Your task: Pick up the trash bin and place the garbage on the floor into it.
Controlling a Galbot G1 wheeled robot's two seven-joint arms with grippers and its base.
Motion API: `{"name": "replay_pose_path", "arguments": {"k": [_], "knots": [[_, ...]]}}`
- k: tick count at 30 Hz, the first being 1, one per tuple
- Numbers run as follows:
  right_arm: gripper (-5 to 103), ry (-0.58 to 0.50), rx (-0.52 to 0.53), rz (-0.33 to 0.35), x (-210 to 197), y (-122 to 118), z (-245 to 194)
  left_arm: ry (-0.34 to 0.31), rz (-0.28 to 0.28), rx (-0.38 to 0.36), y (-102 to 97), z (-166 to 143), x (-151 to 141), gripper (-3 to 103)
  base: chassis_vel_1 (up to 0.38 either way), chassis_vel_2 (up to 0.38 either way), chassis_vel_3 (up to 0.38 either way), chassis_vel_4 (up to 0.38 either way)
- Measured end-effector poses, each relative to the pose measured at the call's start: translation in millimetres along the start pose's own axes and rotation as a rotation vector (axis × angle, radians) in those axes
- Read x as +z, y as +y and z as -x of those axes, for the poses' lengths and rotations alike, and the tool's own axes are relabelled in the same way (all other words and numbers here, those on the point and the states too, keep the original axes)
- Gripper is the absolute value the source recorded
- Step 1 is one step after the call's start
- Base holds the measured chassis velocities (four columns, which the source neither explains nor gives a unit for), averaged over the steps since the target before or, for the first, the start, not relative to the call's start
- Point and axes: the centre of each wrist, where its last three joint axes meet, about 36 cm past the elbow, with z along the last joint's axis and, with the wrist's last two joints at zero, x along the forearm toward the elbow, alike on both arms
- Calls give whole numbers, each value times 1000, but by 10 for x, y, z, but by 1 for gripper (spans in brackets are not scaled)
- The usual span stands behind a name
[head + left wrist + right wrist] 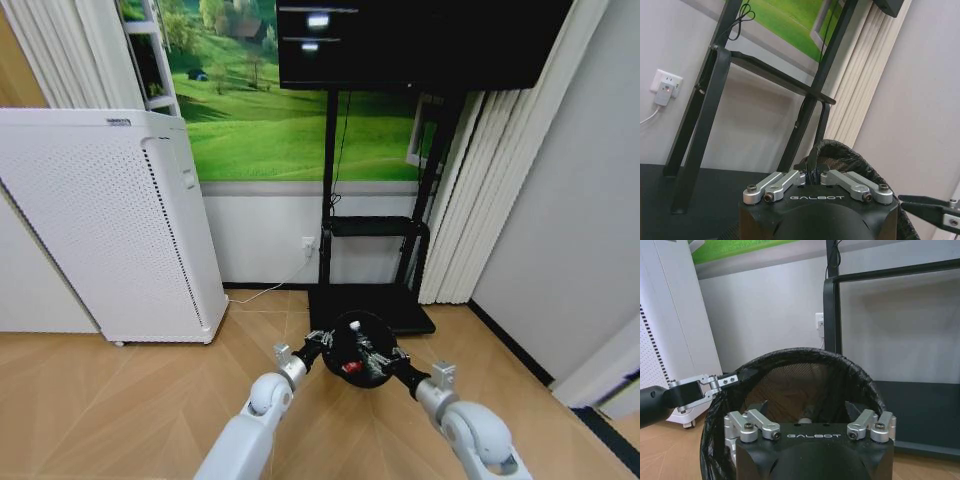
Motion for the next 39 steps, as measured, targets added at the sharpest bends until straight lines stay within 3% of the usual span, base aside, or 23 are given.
{"name": "replay_pose_path", "arguments": {"k": [1,3,9,14,16,19,23,28,39], "knots": [[85,0,0,0,0,0,0,0,0,0,0,0,0,7,0,0,0,0],[95,-36,30,13,-86,-25,-46,-3,4,-2,-6,-28,-5,7,0,0,0,0],[100,-114,157,25,-314,-209,-192,-15,31,-38,88,-218,-45,7,0,0,0,0],[100,-115,413,-20,-252,-589,-279,-70,114,-168,477,-728,-254,7,0,0,0,0],[100,-105,454,-35,-201,-646,-265,-83,139,-192,536,-839,-305,7,0,0,0,0],[100,-68,597,-100,142,-855,-112,-118,199,-257,669,-1212,-436,7,0,0,0,0],[100,-45,615,-90,271,-899,-47,-128,214,-272,694,-1370,-472,7,0,0,0,0],[100,-23,565,-52,336,-909,-26,-123,237,-263,675,-1572,-489,7,0,0,0,0],[100,-14,508,-17,325,-893,-57,-131,237,-253,667,-1557,-507,7,-87,-81,81,79]]}}
